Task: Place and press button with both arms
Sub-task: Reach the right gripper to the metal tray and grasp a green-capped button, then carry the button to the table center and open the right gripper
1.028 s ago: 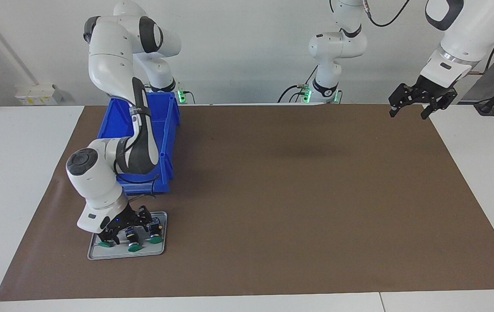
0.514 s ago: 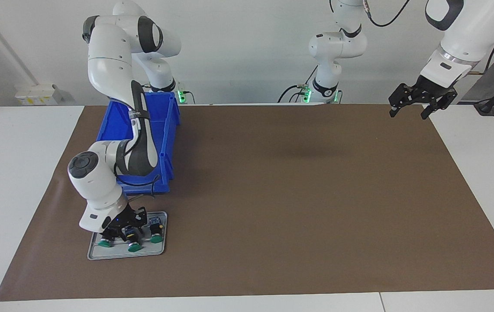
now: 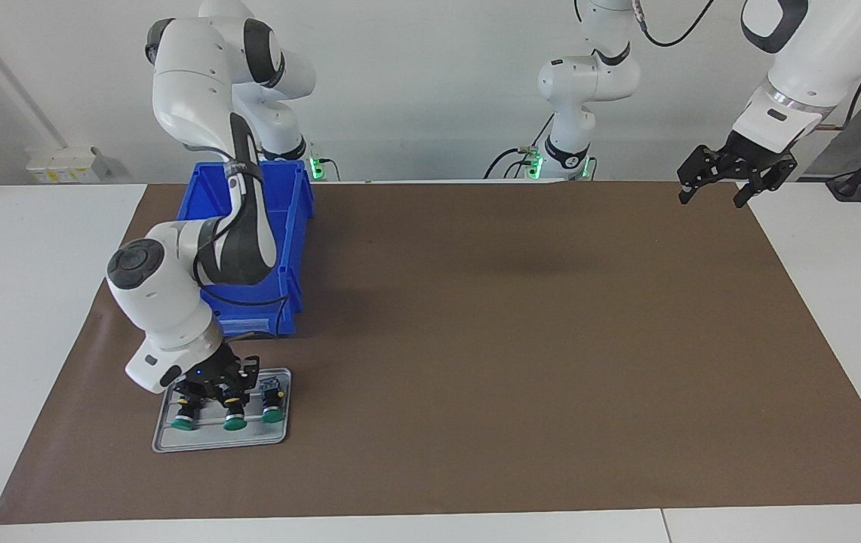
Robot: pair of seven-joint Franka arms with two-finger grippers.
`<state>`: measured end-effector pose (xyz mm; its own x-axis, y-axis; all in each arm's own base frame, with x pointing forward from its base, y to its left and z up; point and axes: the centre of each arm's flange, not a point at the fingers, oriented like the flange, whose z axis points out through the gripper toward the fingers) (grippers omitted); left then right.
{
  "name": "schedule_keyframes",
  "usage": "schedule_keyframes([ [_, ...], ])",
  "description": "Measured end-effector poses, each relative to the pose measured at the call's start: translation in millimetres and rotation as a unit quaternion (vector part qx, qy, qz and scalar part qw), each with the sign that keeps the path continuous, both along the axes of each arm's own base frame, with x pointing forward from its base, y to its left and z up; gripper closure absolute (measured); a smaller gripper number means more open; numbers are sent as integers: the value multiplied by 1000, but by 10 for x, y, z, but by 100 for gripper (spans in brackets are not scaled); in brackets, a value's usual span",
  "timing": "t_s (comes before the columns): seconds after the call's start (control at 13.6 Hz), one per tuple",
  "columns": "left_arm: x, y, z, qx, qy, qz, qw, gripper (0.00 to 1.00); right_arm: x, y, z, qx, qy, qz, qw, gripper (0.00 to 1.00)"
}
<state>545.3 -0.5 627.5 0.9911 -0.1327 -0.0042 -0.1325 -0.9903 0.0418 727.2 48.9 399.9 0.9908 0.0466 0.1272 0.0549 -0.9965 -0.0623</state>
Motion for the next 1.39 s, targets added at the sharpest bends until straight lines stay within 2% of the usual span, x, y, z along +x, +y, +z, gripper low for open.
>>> schedule_keyframes([
  [0.07, 0, 0, 0, 0, 0, 0, 1000, 0, -41, 169, 206, 9, 4, -51, 999, 67],
  [0.22, 0, 0, 0, 0, 0, 0, 1000, 0, -140, 548, 585, 27, -5, -137, 990, 67],
  [0.37, 0, 0, 0, 0, 0, 0, 1000, 0, -309, 1069, 831, 22, -12, -208, 978, 67],
  [0.51, 0, 0, 0, 0, 0, 0, 1000, 0, -529, 1767, 903, 24, -15, -284, 958, 67],
  [0.59, 0, 0, 0, 0, 0, 0, 1000, 0, -653, 2106, 901, 35, -11, -332, 943, 67],
  [0.73, 0, 0, 0, 0, 0, 0, 1000, 0, -915, 2681, 867, 53, 0, -431, 901, 67],
  [0.95, 0, 0, 0, 0, 0, 0, 1000, 0, -1364, 3367, 613, 52, 16, -559, 827, 67],
  [1.25, 0, 0, 0, 0, 0, 0, 1000, 0, -1897, 4007, -54, 22, -12, -693, 720, 67],
  [1.32, 0, 0, 0, 0, 0, 0, 1000, 0, -1962, 4129, -254, 23, -15, -714, 699, 67],
  [1.39, 0, 0, 0, 0, 0, 0, 1000, 0, -1992, 4214, -425, 25, -16, -728, 684, 67],
])
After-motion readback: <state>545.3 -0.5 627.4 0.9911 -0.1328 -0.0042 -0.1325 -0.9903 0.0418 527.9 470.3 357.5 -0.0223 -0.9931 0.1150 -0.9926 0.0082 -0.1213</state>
